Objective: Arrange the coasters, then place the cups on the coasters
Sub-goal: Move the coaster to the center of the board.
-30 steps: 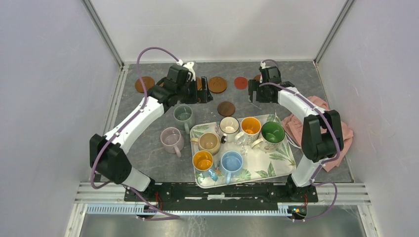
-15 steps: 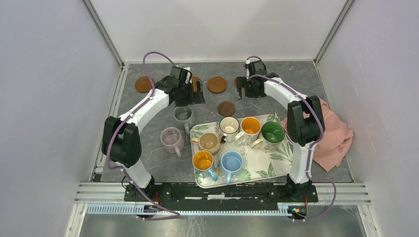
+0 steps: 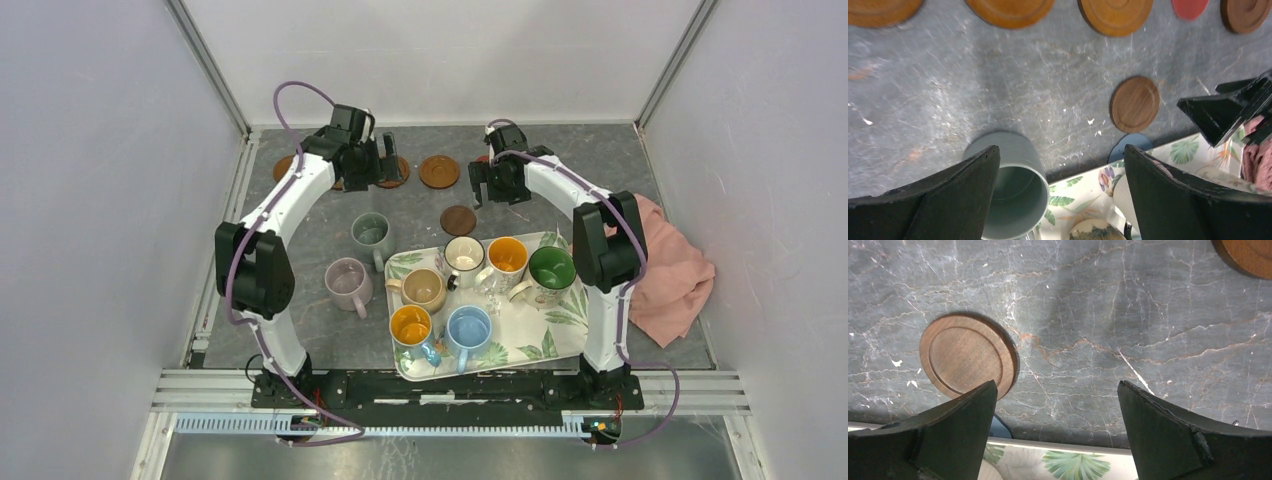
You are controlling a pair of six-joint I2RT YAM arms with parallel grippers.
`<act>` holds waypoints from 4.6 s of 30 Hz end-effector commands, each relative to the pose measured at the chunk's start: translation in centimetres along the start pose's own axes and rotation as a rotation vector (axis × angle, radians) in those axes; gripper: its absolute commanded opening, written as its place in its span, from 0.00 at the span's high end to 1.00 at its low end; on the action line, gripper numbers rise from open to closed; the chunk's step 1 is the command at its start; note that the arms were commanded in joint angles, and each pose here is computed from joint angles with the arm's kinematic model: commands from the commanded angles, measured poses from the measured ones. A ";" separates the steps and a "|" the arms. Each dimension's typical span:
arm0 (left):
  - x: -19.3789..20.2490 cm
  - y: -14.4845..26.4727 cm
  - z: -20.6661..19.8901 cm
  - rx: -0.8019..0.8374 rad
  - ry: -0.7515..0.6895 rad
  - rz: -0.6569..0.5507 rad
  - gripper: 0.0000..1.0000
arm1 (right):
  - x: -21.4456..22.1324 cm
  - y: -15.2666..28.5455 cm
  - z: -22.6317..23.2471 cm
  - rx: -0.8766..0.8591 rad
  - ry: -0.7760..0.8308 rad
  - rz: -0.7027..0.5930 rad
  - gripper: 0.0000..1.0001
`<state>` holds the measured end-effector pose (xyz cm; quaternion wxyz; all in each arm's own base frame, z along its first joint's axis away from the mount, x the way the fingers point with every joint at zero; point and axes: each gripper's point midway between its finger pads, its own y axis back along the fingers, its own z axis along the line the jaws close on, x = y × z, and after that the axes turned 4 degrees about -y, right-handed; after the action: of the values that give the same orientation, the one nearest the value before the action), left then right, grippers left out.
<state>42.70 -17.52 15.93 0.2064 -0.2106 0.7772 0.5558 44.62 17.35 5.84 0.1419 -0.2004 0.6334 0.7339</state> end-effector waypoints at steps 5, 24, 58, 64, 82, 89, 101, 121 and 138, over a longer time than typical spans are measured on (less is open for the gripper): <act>-2.7 0.4 1.7 -0.056 0.081 -0.013 0.00 | -1.7 -0.3 1.5 -0.057 0.007 -0.019 0.02; -3.9 0.0 3.6 -0.057 0.157 -0.026 0.00 | -0.2 -2.7 1.9 0.025 0.096 0.032 0.02; -0.3 4.5 3.0 -0.083 0.063 -0.087 0.00 | 4.6 -2.6 -12.3 0.359 -0.321 0.082 0.07; 1.5 6.3 1.9 -0.030 0.042 -0.115 0.00 | 6.1 -2.2 -14.8 0.364 -0.432 0.086 0.07; 1.7 8.7 0.7 0.036 -0.013 -0.166 0.00 | -1.5 -1.5 -26.5 0.544 -0.667 -0.092 0.10; 1.6 8.7 0.7 0.037 -0.023 -0.168 0.00 | -1.6 -1.6 -29.4 0.582 -0.710 -0.122 0.10; 1.7 7.9 0.6 0.044 -0.032 -0.151 0.00 | -4.4 -3.5 -32.0 0.544 -0.739 -0.178 0.10; 3.2 7.7 -0.4 0.083 -0.013 -0.116 0.00 | -13.7 1.3 -29.6 0.338 -0.691 -0.404 0.02; 9.5 7.1 -6.5 0.195 -0.085 -0.017 0.00 | -9.8 12.0 -14.3 0.225 -0.437 -0.409 0.02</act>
<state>30.98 -20.67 17.37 0.2495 -0.1707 0.8053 0.5099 52.55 -1.40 18.67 0.4762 -0.1165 0.6024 0.6299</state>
